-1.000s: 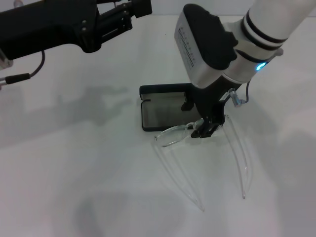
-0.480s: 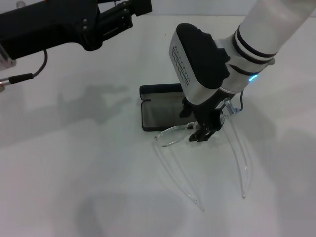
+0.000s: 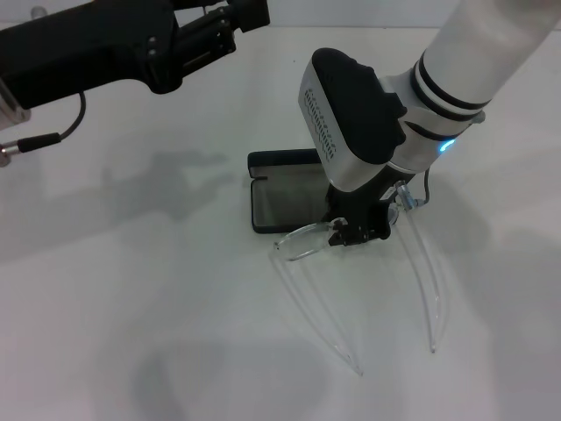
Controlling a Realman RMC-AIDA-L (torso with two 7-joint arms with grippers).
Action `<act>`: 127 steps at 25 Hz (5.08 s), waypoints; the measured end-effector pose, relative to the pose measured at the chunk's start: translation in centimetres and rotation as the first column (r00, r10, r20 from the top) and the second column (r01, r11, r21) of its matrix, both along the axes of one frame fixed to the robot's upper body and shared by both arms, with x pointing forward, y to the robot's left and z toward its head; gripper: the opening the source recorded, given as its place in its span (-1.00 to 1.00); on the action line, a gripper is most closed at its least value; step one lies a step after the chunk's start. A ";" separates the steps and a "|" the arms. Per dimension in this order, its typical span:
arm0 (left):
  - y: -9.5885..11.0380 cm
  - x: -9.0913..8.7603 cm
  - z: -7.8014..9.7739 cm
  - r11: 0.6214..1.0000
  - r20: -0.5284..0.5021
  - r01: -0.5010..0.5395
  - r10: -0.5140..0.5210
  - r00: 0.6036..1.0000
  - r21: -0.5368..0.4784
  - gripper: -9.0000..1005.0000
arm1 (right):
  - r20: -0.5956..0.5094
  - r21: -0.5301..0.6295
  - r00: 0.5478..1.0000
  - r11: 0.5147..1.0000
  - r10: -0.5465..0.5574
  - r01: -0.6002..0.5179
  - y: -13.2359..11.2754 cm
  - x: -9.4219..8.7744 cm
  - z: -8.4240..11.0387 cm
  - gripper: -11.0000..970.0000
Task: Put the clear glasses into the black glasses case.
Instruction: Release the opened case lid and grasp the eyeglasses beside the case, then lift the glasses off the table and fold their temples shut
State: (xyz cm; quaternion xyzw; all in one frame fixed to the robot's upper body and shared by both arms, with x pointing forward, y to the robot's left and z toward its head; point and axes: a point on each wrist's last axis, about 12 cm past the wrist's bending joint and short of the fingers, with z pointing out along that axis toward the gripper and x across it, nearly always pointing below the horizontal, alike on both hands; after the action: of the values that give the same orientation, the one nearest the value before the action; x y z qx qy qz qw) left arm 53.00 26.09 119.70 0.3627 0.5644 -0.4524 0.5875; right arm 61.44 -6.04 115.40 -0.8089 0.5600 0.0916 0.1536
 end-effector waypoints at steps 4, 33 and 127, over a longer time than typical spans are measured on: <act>0.1 0.0 -0.2 1.000 -0.005 -0.003 0.003 1.000 -0.012 -0.35 | -0.005 0.004 1.000 1.000 -0.005 0.005 0.0 0.0 0.0 -0.44; 2.1 -1.8 0.7 0.991 0.044 0.051 -0.046 0.998 -0.123 -0.35 | -0.047 0.490 0.973 0.844 -0.226 0.219 -10.1 -5.5 4.4 -0.76; -3.0 -1.5 -3.4 0.941 -0.027 0.315 -0.320 0.947 -0.123 -0.86 | -0.255 0.939 0.967 0.237 -0.002 0.248 -12.6 -5.7 1.7 -0.76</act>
State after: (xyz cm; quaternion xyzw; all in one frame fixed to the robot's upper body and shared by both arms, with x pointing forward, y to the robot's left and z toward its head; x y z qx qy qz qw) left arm 51.47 23.13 116.31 0.4034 0.4844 -0.5818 0.5139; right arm 55.72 -18.61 117.07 -0.4830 0.4610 0.4833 0.5663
